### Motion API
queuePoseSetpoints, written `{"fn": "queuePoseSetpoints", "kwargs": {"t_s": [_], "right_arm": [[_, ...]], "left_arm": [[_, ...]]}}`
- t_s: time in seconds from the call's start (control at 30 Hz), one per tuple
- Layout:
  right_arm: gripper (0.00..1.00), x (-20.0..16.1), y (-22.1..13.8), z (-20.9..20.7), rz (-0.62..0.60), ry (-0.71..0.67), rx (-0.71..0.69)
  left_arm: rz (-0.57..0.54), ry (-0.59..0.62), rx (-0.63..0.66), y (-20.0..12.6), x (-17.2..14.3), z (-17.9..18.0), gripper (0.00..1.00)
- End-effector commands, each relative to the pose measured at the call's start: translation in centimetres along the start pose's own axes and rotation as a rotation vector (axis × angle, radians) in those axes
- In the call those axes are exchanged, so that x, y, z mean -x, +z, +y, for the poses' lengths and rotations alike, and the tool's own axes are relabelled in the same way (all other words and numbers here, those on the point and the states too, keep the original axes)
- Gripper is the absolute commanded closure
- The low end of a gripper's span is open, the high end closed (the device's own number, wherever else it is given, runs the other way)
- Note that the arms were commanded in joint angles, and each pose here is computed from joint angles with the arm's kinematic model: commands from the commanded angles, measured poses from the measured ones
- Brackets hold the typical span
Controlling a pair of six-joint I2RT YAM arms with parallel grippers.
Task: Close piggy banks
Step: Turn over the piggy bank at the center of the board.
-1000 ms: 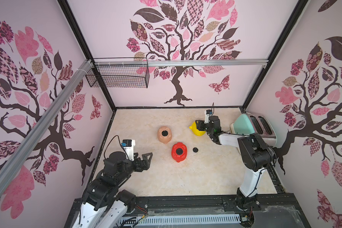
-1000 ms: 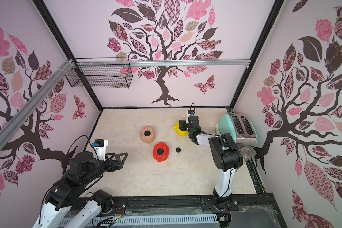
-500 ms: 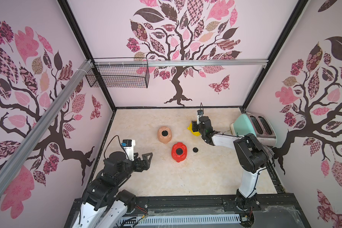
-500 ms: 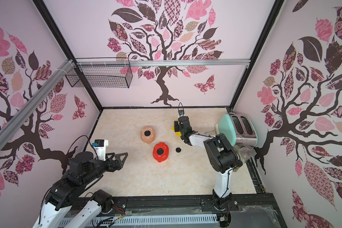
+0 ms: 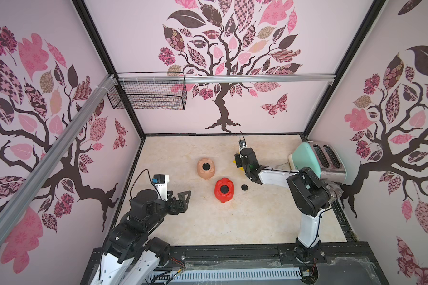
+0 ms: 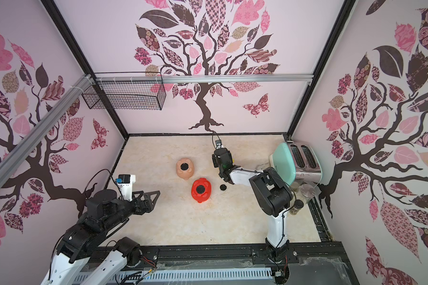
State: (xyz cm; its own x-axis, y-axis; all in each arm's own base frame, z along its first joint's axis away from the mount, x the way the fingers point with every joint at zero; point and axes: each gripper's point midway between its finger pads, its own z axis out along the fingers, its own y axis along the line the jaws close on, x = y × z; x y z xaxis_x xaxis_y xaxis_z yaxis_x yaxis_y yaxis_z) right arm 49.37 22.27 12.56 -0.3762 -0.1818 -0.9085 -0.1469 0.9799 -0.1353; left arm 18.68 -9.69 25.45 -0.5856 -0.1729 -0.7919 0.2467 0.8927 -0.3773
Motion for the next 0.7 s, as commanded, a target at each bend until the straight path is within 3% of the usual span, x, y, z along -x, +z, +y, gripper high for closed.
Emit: {"fn": "queuePoseSetpoints", "kwargs": {"t_s": [0.0, 0.67], "right_arm": [[0.43, -8.0, 0.3, -0.2, 0.233, -0.139, -0.041], [0.43, -7.6, -1.2, 2.7, 0.207, -0.192, -0.023]], "left_arm": [[-0.018, 0.011, -0.003, 0.1, 0.3, -0.1, 0.08], [-0.016, 0.011, -0.002, 0.1, 0.3, 0.0, 0.08]]}}
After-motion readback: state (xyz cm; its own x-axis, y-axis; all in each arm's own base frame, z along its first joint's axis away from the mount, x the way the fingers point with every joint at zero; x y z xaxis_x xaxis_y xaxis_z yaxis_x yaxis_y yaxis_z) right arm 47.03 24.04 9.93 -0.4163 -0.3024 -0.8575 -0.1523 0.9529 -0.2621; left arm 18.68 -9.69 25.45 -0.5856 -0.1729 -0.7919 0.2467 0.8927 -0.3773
